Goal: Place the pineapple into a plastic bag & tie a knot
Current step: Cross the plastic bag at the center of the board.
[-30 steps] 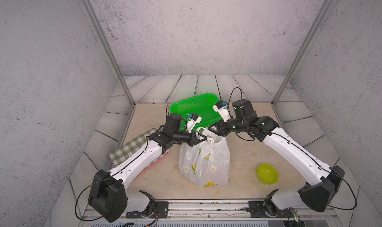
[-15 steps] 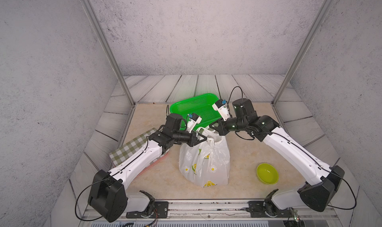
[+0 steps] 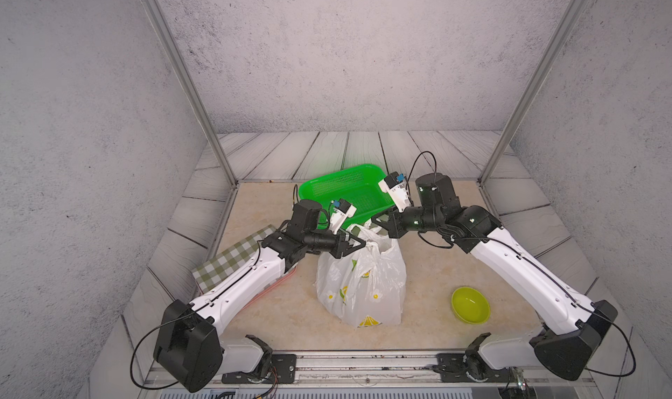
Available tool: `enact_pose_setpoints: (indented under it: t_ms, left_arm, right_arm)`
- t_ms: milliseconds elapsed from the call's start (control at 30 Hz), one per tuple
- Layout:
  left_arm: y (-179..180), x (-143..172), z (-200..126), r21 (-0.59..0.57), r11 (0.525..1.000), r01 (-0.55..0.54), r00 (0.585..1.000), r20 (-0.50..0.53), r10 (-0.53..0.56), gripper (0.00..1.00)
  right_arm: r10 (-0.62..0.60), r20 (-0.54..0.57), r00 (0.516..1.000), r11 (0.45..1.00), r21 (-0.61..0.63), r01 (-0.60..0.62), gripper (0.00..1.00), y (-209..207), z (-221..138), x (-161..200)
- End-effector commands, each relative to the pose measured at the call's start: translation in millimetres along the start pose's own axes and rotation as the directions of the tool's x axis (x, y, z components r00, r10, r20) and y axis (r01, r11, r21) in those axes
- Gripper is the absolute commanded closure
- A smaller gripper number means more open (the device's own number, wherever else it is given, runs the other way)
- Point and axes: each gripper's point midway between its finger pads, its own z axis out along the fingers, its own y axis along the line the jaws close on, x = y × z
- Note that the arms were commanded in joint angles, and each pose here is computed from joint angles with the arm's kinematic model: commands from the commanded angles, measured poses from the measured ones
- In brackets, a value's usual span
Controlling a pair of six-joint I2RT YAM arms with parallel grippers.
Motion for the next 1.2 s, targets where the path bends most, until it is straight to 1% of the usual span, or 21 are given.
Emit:
enact_pose_setpoints:
  t_ms: [0, 133, 267, 400, 500, 667, 833, 1000, 1167]
  left_arm:
    - [6.1, 13.4, 0.5, -0.028, 0.999, 0.026, 0.999, -0.038, -0.027, 0.89]
    - [16.8, 15.3, 1.5, -0.079, 0.996, 0.034, 0.998, -0.043, -0.037, 0.94]
    - [23.5, 12.2, 1.5, -0.118, 0.992, 0.037, 0.999, -0.028, -0.04, 0.98]
    - [24.8, 2.7, -0.1, -0.134, 0.99, 0.034, 0.999, 0.019, -0.032, 1.0]
    - [27.3, -3.5, -2.6, -0.157, 0.987, 0.034, 0.998, 0.053, -0.026, 1.0]
    - [24.0, -12.5, -7.4, -0.166, 0.986, 0.027, 0.996, 0.091, -0.012, 1.0]
    - [16.7, -18.4, -11.8, -0.156, 0.988, 0.016, 0.995, 0.104, 0.0, 1.0]
    - [11.0, -20.1, -13.7, -0.139, 0.99, 0.01, 0.994, 0.108, 0.005, 1.0]
    - [4.9, -19.8, -16.2, -0.121, 0.993, 0.008, 0.993, 0.114, 0.006, 1.0]
  right_arm:
    - [-0.02, 0.094, 0.995, 1.0, 0.021, 0.019, 1.0, 5.0, -24.2, -16.0]
    - [-0.013, 0.08, 0.997, 1.0, 0.024, 0.011, 1.0, 7.9, -38.1, 0.2]
    - [0.025, 0.039, 0.999, 1.0, -0.018, -0.025, 1.0, 18.1, -47.9, 29.8]
    - [0.077, -0.003, 0.997, 0.997, -0.017, -0.077, 1.0, 17.8, -49.2, 61.5]
    - [0.129, -0.022, 0.991, 0.991, -0.024, -0.13, 1.0, 14.0, -43.7, 84.4]
    - [0.194, -0.084, 0.977, 0.979, -0.046, -0.198, 1.0, 11.0, -20.3, 118.5]
    - [0.218, -0.126, 0.968, 0.974, -0.037, -0.224, 1.0, 1.4, 7.1, 139.9]
    - [0.232, -0.179, 0.956, 0.969, -0.044, -0.243, 1.0, -4.0, 37.7, 150.9]
    - [0.236, -0.209, 0.949, 0.967, -0.042, -0.25, 1.0, -6.1, 67.2, 151.2]
